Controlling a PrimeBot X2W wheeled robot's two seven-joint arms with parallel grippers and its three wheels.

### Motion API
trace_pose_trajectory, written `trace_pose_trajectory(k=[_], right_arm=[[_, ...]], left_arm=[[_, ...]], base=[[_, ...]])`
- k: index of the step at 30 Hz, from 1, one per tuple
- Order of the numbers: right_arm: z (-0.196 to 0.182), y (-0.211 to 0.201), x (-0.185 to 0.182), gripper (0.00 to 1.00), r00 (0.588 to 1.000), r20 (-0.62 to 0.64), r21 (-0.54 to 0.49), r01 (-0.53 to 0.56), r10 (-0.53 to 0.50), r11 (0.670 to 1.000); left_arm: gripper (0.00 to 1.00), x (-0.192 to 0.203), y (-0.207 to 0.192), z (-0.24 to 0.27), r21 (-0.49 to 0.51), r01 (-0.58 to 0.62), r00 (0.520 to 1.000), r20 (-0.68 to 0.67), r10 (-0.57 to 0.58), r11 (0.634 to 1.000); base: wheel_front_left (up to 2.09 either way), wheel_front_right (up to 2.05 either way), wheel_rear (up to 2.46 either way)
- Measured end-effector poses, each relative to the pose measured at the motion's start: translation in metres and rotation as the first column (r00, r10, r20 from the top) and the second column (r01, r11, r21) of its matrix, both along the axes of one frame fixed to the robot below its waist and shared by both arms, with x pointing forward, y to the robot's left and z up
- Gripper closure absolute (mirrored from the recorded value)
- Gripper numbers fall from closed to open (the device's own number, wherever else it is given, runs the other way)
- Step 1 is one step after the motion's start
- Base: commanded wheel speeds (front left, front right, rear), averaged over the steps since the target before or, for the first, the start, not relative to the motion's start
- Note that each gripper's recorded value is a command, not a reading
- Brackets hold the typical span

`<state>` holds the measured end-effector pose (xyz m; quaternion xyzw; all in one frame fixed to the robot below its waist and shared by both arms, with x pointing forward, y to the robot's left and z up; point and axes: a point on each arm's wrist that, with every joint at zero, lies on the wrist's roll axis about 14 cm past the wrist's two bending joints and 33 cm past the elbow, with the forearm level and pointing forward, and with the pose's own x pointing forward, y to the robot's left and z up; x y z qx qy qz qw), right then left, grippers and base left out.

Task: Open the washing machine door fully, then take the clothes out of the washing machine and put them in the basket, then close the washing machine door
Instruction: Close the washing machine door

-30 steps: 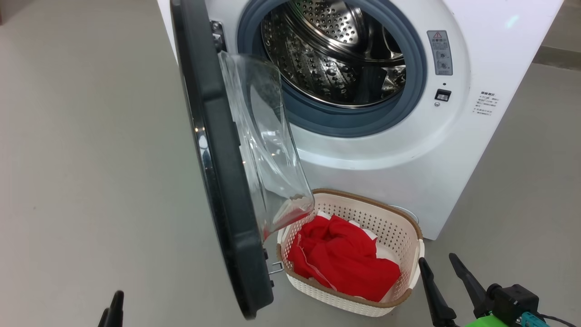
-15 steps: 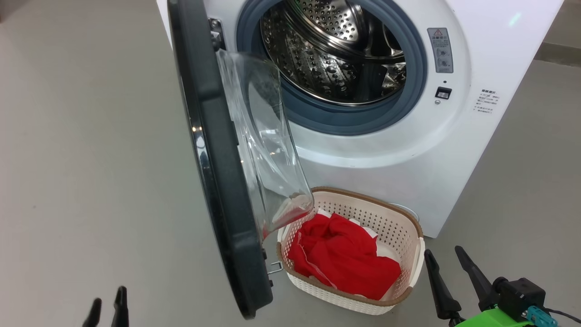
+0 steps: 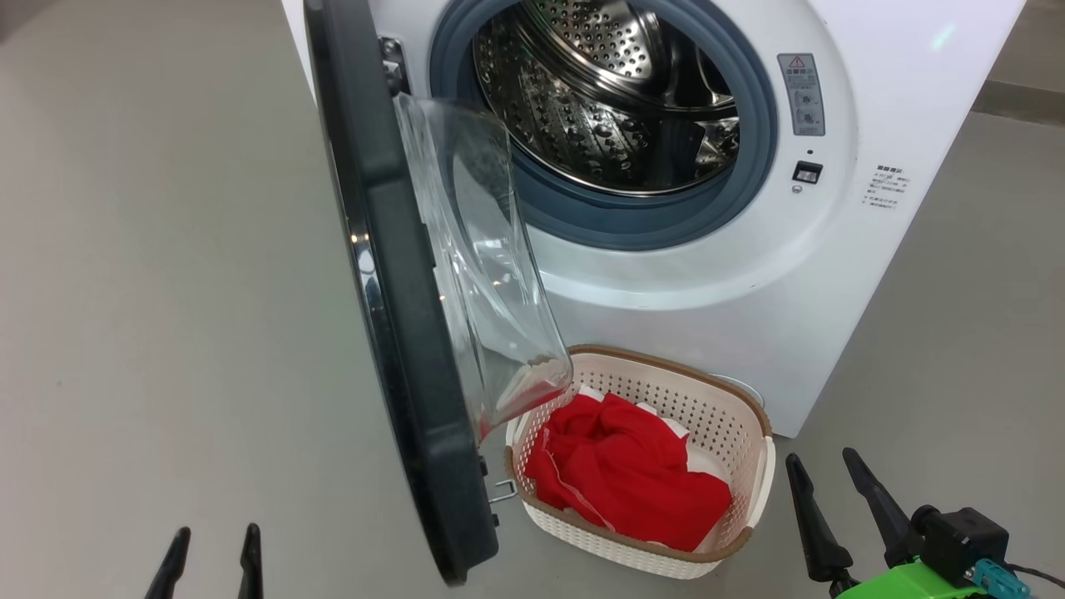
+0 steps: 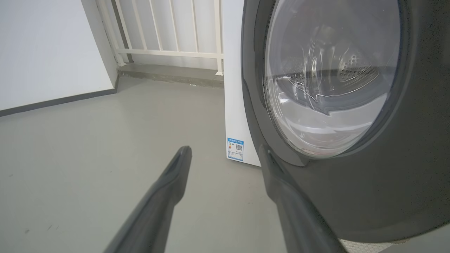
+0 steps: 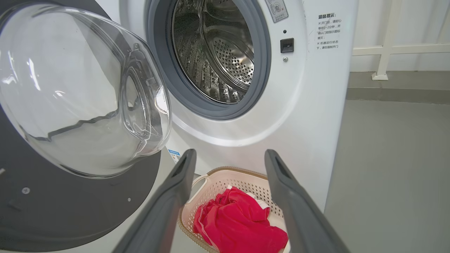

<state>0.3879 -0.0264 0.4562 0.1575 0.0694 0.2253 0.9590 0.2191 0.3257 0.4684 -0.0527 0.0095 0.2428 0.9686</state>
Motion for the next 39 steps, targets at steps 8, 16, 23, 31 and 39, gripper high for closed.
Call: trace_pose_trajectory(k=[8, 16, 23, 31, 39], right_arm=[[0.002, -0.001, 0.0, 0.0, 1.0, 0.007, 0.0, 0.002, -0.002, 1.0], [0.003, -0.002, 0.0, 0.0, 1.0, 0.008, 0.0, 0.005, -0.005, 1.0], [0.003, -0.002, 0.0, 0.0, 1.0, 0.009, 0.0, 0.006, -0.006, 1.0], [0.003, -0.002, 0.0, 0.0, 1.0, 0.008, 0.002, 0.006, -0.006, 1.0], [0.0, -0.004, 0.0, 0.0, 1.0, -0.002, 0.005, 0.013, -0.013, 1.0]], left_arm=[[0.0, -0.005, -0.006, -0.009, 0.003, 0.004, 0.999, -0.032, -0.003, 1.0], [0.0, -0.005, -0.007, -0.01, 0.003, 0.007, 0.999, -0.035, -0.007, 1.0], [0.0, -0.004, -0.008, -0.009, 0.01, 0.012, 0.999, -0.037, -0.012, 1.0], [1.0, -0.005, -0.006, -0.007, -0.052, -0.009, 1.0, 0.01, 0.01, 0.999], [1.0, 0.005, 0.02, 0.026, -0.349, -0.058, 0.944, 0.286, 0.166, 0.935]], base=[[0.0, 0.0, 0.0], [0.0, 0.0, 0.0], [0.0, 0.0, 0.0], [0.0, 0.0, 0.0], [0.0, 0.0, 0.0]])
